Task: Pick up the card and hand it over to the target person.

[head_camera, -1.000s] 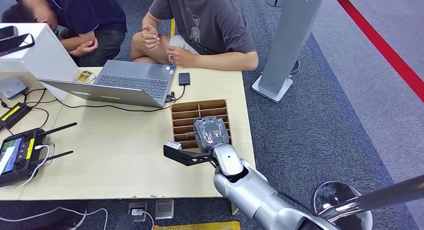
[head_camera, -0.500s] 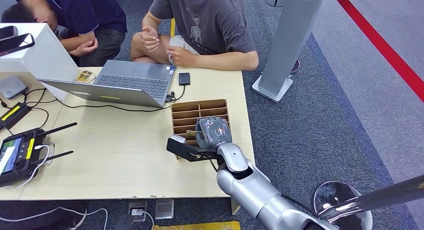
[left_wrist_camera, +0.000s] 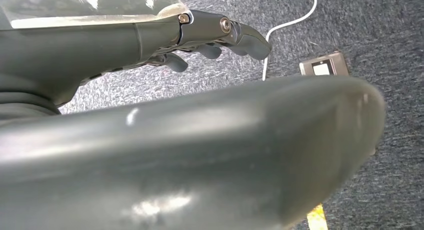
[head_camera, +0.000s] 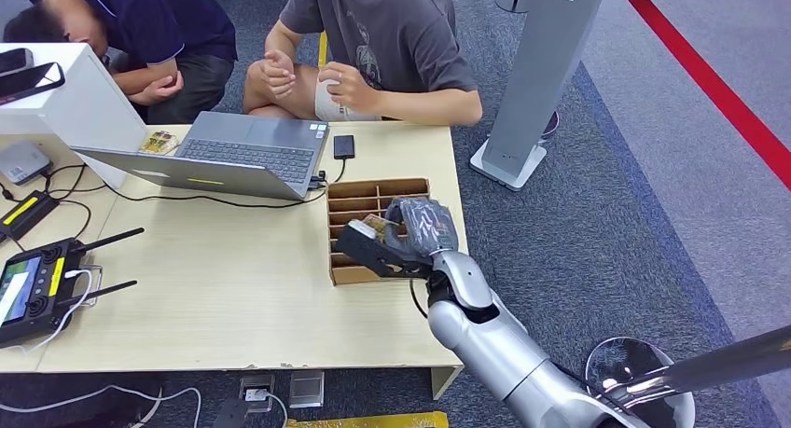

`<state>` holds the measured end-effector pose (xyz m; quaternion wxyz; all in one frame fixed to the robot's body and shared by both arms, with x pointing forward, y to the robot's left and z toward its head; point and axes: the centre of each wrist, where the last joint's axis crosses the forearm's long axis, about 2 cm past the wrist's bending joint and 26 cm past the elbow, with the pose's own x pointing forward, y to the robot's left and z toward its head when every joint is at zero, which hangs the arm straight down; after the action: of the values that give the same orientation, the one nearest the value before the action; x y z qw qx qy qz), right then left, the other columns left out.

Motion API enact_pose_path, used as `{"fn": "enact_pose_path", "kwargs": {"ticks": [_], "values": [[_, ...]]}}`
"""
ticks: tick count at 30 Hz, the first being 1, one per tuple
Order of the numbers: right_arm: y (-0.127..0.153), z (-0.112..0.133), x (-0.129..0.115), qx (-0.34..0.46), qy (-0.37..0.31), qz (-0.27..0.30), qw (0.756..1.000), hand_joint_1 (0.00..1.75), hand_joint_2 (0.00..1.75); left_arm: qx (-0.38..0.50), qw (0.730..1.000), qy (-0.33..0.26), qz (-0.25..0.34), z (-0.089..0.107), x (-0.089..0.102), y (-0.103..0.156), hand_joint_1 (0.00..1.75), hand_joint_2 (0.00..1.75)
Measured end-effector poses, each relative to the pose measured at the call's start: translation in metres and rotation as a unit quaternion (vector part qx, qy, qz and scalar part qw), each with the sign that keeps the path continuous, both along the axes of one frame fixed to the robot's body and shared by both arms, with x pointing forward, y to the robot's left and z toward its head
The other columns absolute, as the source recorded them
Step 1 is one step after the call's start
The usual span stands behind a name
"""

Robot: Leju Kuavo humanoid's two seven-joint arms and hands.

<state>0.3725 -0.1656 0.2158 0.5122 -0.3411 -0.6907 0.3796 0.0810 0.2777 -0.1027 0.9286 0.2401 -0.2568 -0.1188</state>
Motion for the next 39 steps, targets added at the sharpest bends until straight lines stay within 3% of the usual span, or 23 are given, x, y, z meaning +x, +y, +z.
{"fn": "enact_pose_path", "kwargs": {"ticks": [8, 14, 19, 26, 39], "values": [[-0.021, 0.040, 0.015, 0.014, -0.081, -0.043, 0.996, 1.37, 1.75, -0.003, 1.000, -0.002, -0.015, 0.000, 0.000, 0.001, 0.00, 0.00], [-0.017, 0.059, 0.038, -0.019, -0.117, -0.047, 0.992, 1.34, 1.75, -0.002, 1.000, 0.003, -0.023, 0.000, 0.000, 0.001, 0.00, 0.00], [-0.012, 0.060, 0.053, -0.044, -0.129, -0.053, 0.989, 1.32, 1.75, -0.001, 1.000, 0.005, -0.026, 0.000, 0.001, 0.001, 0.00, 0.00], [-0.008, 0.050, 0.091, -0.165, -0.126, -0.075, 0.975, 1.24, 1.75, -0.002, 0.999, 0.005, -0.043, 0.000, 0.001, 0.001, 0.00, 0.00], [0.011, 0.039, 0.089, -0.238, -0.105, -0.059, 0.964, 1.32, 1.75, 0.004, 0.999, 0.010, -0.040, 0.000, 0.001, 0.005, 0.00, 0.00]]}}
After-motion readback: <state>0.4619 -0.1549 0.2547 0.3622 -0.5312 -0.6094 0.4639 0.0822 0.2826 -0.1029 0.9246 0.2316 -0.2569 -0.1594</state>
